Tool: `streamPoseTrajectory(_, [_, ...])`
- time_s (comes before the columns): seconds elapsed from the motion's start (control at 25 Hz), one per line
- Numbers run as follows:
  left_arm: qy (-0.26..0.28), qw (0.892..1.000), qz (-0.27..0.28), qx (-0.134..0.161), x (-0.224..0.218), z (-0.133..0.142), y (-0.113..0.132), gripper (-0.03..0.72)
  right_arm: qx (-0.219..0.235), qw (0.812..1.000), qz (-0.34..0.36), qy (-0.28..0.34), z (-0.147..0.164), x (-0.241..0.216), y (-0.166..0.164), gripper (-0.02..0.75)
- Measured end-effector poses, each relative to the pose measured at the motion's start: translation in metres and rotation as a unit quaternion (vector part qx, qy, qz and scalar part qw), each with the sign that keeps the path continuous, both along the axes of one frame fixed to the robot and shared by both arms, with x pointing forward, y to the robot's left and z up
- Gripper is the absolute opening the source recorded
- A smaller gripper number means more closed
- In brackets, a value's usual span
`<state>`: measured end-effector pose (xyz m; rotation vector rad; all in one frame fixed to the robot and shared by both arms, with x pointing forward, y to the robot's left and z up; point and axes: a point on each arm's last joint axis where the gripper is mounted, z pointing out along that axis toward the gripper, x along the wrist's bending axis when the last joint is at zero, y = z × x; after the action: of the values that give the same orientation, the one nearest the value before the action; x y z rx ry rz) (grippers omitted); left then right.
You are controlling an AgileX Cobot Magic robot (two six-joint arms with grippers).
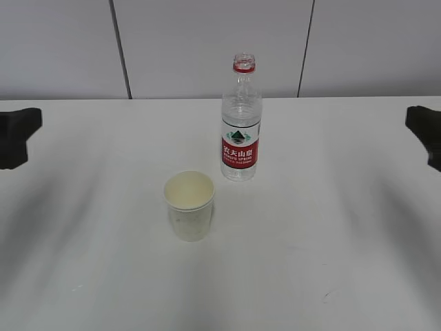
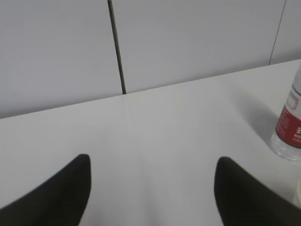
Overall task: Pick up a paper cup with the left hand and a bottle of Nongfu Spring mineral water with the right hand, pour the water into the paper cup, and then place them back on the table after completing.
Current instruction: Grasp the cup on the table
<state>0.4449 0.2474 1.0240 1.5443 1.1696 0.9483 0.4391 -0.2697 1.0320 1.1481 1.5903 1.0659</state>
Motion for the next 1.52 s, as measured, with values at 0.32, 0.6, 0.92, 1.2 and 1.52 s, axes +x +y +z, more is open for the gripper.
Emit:
streamPoseTrajectory(0.32, [0.015,1.000,0.014,-0.015,0.032,-0.038,-0.008,0.500,-0.002,0.999,0.044,-0.014,-0.030,0.033,0.015,0.587])
streamPoseTrajectory(0.6, [0.021,0.999,-0.026,-0.006,0.046,-0.069,-0.019,0.500,-0.001,0.997,0.079,-0.026,-0.063,0.056,0.025,0.587])
streamPoseTrajectory(0.92, [-0.021,0.996,-0.086,-0.032,0.048,-0.110,-0.031,0.500,0.028,0.994,0.100,-0.036,-0.115,0.075,0.033,0.587])
streamPoseTrajectory(1.2, [0.020,0.984,-0.169,-0.045,0.038,-0.127,-0.044,0.500,0.022,0.991,0.131,-0.001,-0.143,0.083,0.039,0.587])
streamPoseTrajectory(1.52, [0.037,0.966,-0.252,-0.047,0.027,-0.129,-0.056,0.500,0.022,0.991,0.134,-0.002,-0.143,0.083,0.040,0.587])
